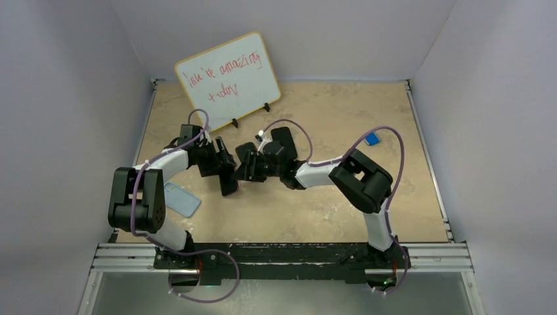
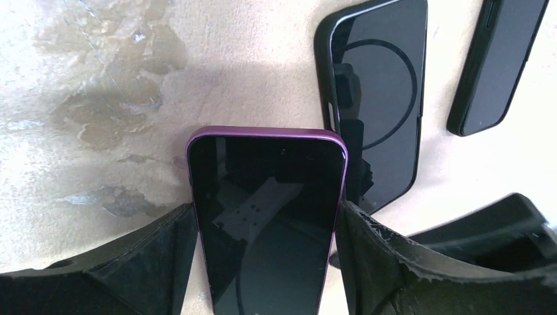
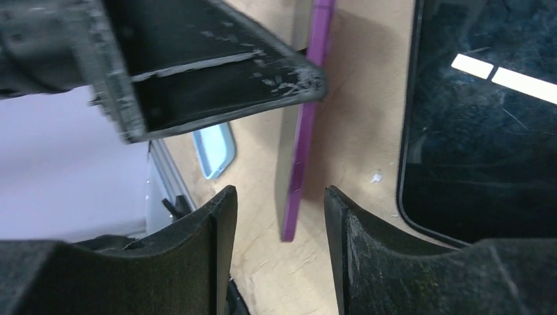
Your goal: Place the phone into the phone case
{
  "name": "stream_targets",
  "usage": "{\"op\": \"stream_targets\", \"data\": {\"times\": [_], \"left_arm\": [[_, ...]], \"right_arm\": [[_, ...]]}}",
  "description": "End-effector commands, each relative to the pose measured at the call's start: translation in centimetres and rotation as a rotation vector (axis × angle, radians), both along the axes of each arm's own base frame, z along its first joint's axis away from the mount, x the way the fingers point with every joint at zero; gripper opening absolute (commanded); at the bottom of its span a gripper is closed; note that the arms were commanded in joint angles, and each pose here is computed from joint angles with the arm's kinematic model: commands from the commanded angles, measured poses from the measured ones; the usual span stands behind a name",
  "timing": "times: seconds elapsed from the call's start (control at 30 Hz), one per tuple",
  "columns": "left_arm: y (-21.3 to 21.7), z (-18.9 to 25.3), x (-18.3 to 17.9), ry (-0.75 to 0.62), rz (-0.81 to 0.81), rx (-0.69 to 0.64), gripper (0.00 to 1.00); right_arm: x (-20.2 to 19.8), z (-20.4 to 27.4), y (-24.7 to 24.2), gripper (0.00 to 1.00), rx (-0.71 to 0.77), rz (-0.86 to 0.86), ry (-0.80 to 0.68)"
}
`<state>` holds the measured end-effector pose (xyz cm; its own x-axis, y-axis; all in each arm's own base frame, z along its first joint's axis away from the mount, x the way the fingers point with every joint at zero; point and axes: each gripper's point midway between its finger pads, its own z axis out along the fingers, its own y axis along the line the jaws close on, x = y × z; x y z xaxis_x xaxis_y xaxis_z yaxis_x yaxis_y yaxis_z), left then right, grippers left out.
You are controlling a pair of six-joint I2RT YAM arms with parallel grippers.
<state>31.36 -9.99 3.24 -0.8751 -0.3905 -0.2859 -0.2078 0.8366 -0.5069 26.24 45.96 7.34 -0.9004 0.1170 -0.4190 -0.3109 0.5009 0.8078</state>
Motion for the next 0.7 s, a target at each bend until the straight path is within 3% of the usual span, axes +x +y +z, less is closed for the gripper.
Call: {"op": "stream_targets", "data": {"times": [0.0,0.13,0.23,0.43,0.67], "left_arm": [[-0.5,-2.4,-4.4,0.157,-0.031,-0.021,0.44],[-0.9,-2.6,-4.7,0.164,-0.026,-0.045,0.43],[-0.8,-2.6,-4.8,0.161,-0.023,-0.044,0.43],[-0.2,-1.4,-4.2,0.134,0.001,-0.010,0.46],[1.7,3.0,-3.0,0.047,0.082,0.084,0.62]], "right_arm": [[0.7,0.5,1.6,0.53,0.008,-0.024,-0.019],[0.7,-0.5,2.1,0.51,-0.018,-0.016,-0.013],[0.5,-0.9,2.4,0.42,-0.019,-0.005,-0.004],[0.2,-0.6,2.4,0.00,0.004,0.004,-0.006],[-0.5,1.2,2.0,0.00,0.040,0.025,-0.025]]}}
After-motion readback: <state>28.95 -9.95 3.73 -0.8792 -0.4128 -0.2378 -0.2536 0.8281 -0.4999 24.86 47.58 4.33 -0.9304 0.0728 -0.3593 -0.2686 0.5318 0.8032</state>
